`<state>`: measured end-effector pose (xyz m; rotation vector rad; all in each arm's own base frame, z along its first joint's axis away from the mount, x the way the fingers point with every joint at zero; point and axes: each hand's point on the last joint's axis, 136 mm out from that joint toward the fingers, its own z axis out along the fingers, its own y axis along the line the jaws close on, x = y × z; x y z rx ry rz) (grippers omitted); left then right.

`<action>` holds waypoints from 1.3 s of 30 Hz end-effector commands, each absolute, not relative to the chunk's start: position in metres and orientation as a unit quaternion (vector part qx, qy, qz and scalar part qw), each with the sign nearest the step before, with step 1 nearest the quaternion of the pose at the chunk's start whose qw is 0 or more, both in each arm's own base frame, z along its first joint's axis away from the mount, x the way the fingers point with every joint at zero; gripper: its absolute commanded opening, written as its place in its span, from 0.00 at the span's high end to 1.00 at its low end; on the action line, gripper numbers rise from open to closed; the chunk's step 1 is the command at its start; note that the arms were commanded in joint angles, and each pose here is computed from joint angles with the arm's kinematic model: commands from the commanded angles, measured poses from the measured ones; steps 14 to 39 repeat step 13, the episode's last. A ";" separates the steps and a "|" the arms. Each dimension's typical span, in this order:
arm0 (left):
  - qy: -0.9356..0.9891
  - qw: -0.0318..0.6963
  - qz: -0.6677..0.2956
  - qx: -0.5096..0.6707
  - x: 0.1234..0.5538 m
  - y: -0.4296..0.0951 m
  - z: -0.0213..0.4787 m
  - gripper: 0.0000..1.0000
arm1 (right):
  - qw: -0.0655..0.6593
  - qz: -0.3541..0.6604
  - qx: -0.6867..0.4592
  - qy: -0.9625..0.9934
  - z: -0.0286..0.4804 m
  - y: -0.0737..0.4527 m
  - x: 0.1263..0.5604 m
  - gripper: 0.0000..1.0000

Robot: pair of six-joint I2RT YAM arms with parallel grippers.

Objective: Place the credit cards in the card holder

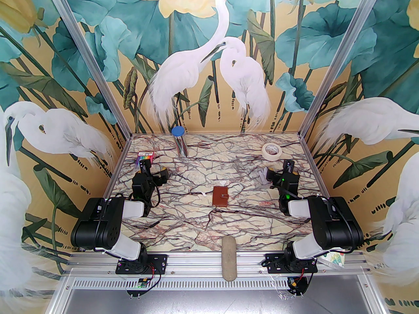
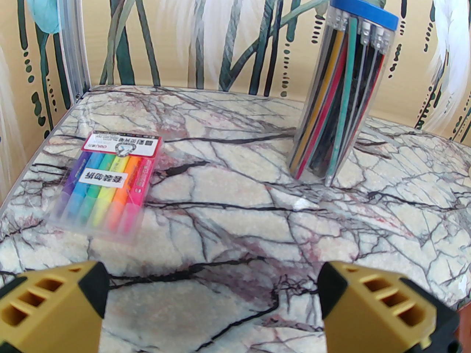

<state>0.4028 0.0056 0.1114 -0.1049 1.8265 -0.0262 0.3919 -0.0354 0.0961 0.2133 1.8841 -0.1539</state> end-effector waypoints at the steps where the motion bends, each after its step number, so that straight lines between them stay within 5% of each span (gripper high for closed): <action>1: 0.784 0.619 -0.013 -0.035 0.405 0.004 0.117 0.01 | 0.600 -0.062 0.088 0.793 0.110 -0.034 0.398 0.01; 39: 0.786 0.617 -0.016 -0.035 0.405 0.004 0.117 0.01 | 0.593 -0.022 0.050 0.803 0.108 -0.022 0.403 0.01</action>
